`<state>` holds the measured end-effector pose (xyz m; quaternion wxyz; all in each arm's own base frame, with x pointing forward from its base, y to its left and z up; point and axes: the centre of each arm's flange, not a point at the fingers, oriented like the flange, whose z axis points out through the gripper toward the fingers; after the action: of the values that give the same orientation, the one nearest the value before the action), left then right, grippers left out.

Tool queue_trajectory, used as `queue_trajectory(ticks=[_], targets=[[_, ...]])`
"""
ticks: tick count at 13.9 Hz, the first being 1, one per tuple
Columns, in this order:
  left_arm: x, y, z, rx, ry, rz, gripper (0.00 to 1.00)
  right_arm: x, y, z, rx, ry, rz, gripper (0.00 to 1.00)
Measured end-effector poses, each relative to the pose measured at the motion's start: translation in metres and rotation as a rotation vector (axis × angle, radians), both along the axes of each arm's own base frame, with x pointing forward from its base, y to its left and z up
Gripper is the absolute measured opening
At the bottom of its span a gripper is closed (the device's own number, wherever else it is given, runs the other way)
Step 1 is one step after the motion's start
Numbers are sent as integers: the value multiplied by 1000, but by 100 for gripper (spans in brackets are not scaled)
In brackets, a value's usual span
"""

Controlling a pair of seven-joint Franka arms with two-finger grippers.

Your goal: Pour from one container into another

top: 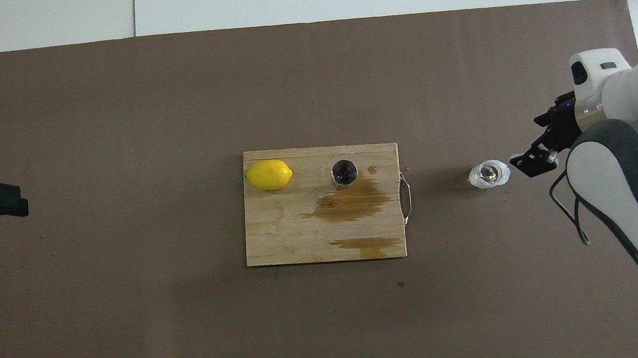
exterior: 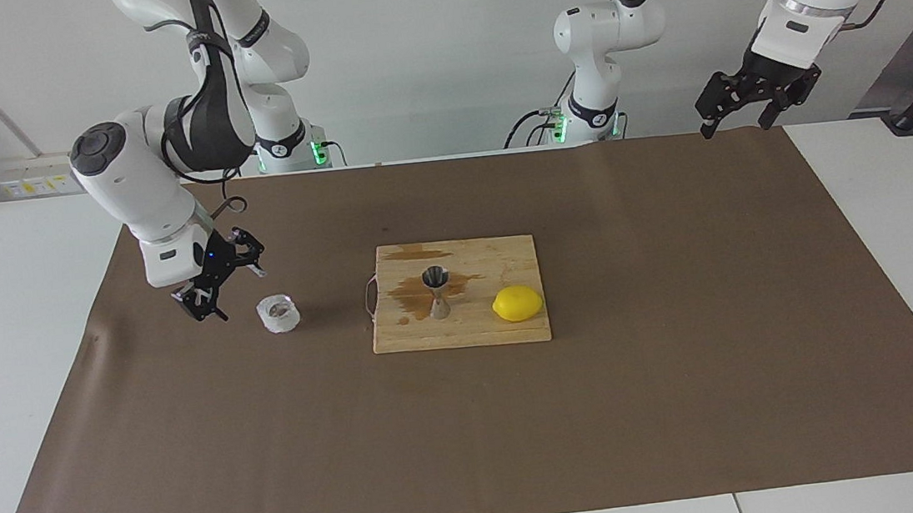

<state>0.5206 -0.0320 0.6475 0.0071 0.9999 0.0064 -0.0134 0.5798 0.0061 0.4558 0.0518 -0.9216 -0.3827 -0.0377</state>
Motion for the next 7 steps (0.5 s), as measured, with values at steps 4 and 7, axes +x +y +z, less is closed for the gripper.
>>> queue_trajectory(ticks=[4,7], targets=[[0,0,0,0,0,0,100,15,19,54,-33,-59,-180,100],[0,0,0,0,0,0,100,16,31,69,-26,-48,-469,100]])
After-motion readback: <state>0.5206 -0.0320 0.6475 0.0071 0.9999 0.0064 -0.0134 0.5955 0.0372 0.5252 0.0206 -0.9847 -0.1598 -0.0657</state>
